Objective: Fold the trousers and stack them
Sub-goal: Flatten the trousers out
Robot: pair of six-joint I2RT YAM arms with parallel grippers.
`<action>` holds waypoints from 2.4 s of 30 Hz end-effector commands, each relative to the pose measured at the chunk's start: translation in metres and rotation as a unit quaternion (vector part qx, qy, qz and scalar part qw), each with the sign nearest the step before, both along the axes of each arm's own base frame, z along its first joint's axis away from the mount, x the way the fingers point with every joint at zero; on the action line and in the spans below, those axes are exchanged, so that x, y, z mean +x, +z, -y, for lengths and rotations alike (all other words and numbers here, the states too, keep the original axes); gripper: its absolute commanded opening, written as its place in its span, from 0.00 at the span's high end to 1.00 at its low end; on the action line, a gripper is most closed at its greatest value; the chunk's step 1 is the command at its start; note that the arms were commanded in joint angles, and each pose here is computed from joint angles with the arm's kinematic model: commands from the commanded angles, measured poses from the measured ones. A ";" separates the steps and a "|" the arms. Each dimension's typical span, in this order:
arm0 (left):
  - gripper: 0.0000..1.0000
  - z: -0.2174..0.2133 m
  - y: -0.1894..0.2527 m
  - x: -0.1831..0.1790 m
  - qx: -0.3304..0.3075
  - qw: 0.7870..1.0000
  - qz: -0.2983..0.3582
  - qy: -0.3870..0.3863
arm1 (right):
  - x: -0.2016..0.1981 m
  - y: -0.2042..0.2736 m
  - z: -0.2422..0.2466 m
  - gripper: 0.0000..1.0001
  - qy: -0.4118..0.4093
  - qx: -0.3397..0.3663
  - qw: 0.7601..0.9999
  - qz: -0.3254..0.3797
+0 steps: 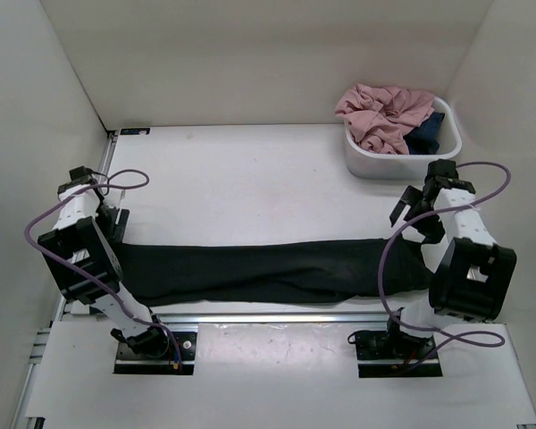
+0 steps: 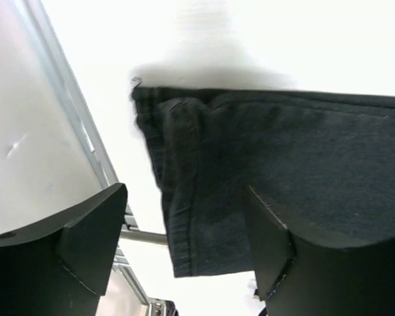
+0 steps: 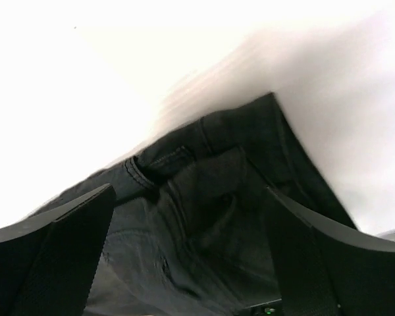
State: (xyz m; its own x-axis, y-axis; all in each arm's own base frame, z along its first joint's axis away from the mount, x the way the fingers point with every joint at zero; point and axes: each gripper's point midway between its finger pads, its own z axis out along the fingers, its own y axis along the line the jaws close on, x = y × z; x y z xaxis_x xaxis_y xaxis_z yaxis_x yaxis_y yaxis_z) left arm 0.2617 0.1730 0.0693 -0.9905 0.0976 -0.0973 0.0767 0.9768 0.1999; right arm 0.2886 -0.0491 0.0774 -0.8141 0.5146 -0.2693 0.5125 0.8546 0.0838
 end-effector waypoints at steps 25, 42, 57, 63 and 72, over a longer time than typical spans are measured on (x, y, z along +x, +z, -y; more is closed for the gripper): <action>0.86 -0.021 -0.053 0.064 0.006 1.000 0.010 0.016 | 0.000 -0.045 -0.008 1.00 -0.130 0.040 0.990 -0.025; 0.18 -0.042 0.034 0.062 -0.005 0.988 0.136 0.072 | 0.008 0.011 -0.021 0.31 -0.059 0.077 0.995 0.019; 0.17 -0.005 -0.030 0.041 -0.148 0.981 0.103 0.064 | -0.022 0.000 -0.016 0.15 -0.085 0.121 0.989 0.019; 0.86 -0.009 -0.037 0.048 -0.155 0.980 0.095 0.076 | -0.016 -0.026 -0.029 0.07 -0.089 0.177 0.980 0.002; 0.86 -0.035 0.062 0.057 -0.113 0.989 0.095 0.011 | -0.013 -0.045 -0.022 0.76 -0.116 0.177 0.977 0.000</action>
State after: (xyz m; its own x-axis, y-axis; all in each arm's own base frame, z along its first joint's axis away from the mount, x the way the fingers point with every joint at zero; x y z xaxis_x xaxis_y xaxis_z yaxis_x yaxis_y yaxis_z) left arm 0.3199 0.1901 0.0801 -0.9619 -0.0477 -0.2693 -0.0218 0.9949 -0.0984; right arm 0.2647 -0.0170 0.0345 -0.6888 0.7250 0.0010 0.6830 0.6484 0.3363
